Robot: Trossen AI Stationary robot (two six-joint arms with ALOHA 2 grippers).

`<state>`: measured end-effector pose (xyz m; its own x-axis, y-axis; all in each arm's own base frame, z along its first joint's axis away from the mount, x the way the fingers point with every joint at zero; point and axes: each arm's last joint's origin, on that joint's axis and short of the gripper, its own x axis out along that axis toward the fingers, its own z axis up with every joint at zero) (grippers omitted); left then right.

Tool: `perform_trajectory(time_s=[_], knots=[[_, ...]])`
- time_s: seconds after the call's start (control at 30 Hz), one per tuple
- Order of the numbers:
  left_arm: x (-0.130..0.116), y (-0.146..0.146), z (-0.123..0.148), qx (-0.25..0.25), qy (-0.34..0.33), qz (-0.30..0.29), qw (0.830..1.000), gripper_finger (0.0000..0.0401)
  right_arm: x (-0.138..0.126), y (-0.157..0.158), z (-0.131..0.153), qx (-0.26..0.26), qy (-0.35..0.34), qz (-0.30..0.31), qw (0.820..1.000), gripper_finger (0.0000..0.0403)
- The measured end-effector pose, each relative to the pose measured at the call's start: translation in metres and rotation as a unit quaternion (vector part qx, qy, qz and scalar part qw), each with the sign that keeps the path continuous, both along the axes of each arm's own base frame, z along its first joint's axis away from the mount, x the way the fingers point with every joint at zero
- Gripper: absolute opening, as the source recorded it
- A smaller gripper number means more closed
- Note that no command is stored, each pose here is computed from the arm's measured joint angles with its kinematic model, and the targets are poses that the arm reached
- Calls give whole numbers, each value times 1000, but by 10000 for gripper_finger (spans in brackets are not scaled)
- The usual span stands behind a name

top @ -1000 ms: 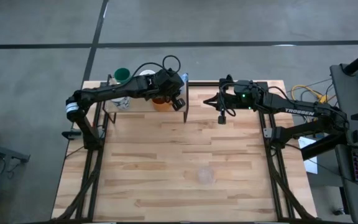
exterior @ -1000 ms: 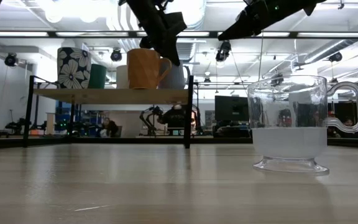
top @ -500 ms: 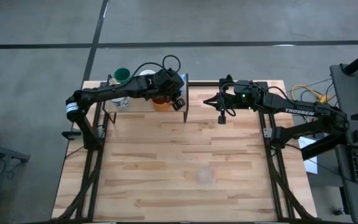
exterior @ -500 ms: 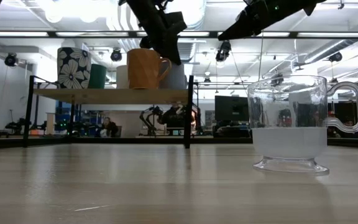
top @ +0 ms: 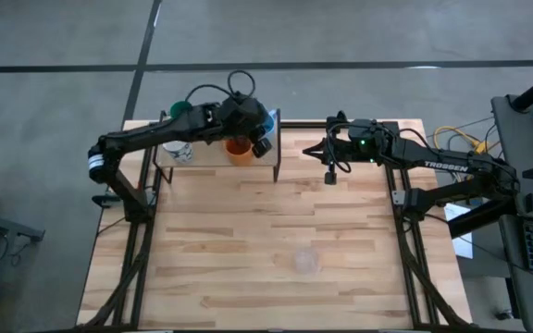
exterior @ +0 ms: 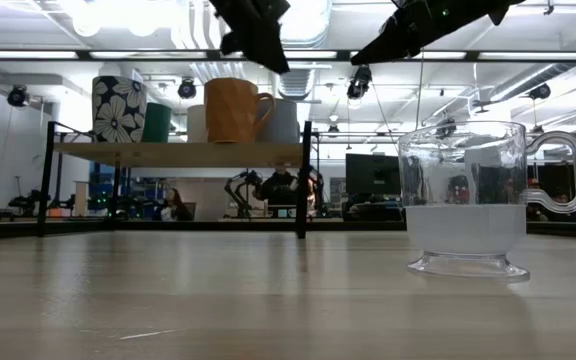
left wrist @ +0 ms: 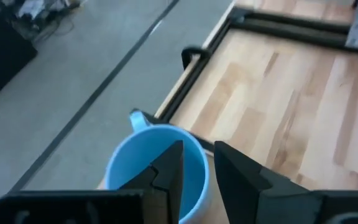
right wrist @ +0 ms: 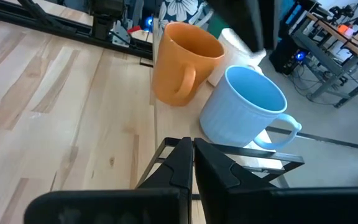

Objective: Stack small to large cups/mugs on shelf
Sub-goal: Adjust the orange mug and the light blue mug

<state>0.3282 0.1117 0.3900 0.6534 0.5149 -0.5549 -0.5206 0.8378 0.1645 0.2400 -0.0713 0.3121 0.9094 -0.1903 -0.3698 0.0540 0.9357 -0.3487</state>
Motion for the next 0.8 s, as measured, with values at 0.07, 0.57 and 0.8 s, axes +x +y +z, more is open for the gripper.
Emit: perform_trajectory(time_s=[0.07, 0.57, 0.8], knots=[[-8, -6, 12, 3, -17, -13, 1000, 76, 0, 0, 0, 0, 0, 0, 1000, 9], [-62, -37, 16, -57, 110, -64, 990, 4, 0, 0, 0, 9, -2, -4, 1000, 9], [-45, -28, -11, -72, 191, -49, 978, 0, 0, 0, 0, 13, -2, -5, 1000, 9]])
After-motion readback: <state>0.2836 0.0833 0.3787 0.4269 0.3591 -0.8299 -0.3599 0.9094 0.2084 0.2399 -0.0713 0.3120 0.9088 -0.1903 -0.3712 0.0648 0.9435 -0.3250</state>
